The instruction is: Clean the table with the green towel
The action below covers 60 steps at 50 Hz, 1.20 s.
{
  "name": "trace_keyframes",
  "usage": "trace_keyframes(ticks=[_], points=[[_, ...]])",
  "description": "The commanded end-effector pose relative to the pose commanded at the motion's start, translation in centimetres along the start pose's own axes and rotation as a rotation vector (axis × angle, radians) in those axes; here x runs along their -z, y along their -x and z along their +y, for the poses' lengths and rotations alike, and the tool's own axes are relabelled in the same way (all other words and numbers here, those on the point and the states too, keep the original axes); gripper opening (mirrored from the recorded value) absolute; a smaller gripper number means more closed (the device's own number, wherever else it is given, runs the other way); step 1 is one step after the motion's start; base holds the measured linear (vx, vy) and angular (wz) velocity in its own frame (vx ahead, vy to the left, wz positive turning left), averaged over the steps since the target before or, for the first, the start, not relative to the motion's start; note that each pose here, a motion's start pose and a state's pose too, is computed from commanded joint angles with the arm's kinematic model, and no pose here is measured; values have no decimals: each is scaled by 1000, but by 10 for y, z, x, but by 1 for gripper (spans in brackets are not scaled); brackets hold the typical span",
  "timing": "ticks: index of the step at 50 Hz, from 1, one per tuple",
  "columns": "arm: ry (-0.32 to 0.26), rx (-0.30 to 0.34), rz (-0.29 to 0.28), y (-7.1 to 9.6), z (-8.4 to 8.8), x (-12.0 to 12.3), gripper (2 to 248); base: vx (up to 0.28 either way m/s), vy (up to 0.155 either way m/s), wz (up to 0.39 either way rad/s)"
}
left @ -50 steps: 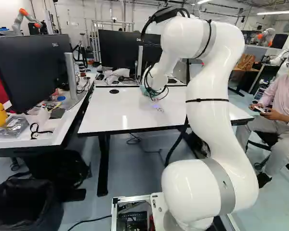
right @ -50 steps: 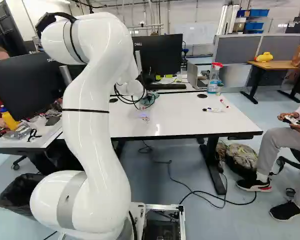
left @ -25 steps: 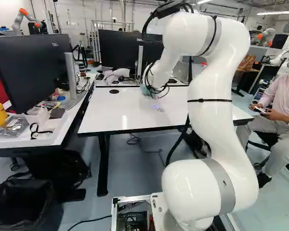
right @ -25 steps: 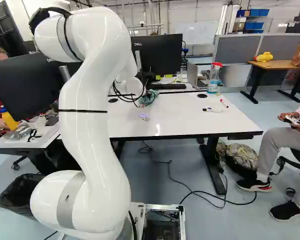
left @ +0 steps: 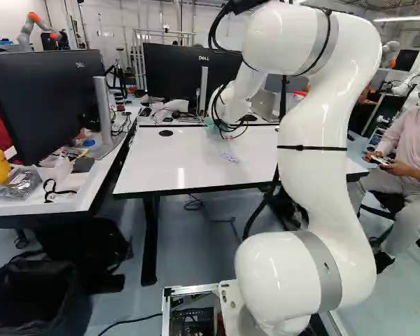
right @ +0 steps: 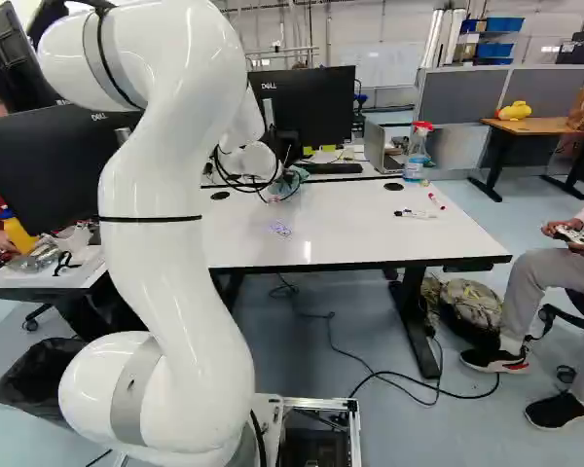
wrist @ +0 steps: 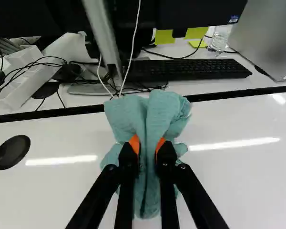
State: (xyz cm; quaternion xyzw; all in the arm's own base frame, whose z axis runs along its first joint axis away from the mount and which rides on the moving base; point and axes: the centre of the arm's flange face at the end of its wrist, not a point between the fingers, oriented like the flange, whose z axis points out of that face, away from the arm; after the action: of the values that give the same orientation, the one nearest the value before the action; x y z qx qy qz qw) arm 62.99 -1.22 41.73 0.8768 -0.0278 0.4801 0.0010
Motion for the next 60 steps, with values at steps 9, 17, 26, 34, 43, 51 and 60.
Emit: trace_keyframes(ticks=[9,17,26,34,43,51,60], points=[[0,1,-9,7,0,16,54,0,0,0],[-1,1,-18,14,0,30,54,0,0,0],[-2,2,-27,22,0,46,54,0,0,0],[-2,3,-35,30,-1,60,54,0,0,0],[-4,5,-43,38,-1,75,54,0,0,0],[-6,6,-49,46,-2,89,54,0,0,0],[-9,8,-55,55,-3,105,54,0,0,0]])
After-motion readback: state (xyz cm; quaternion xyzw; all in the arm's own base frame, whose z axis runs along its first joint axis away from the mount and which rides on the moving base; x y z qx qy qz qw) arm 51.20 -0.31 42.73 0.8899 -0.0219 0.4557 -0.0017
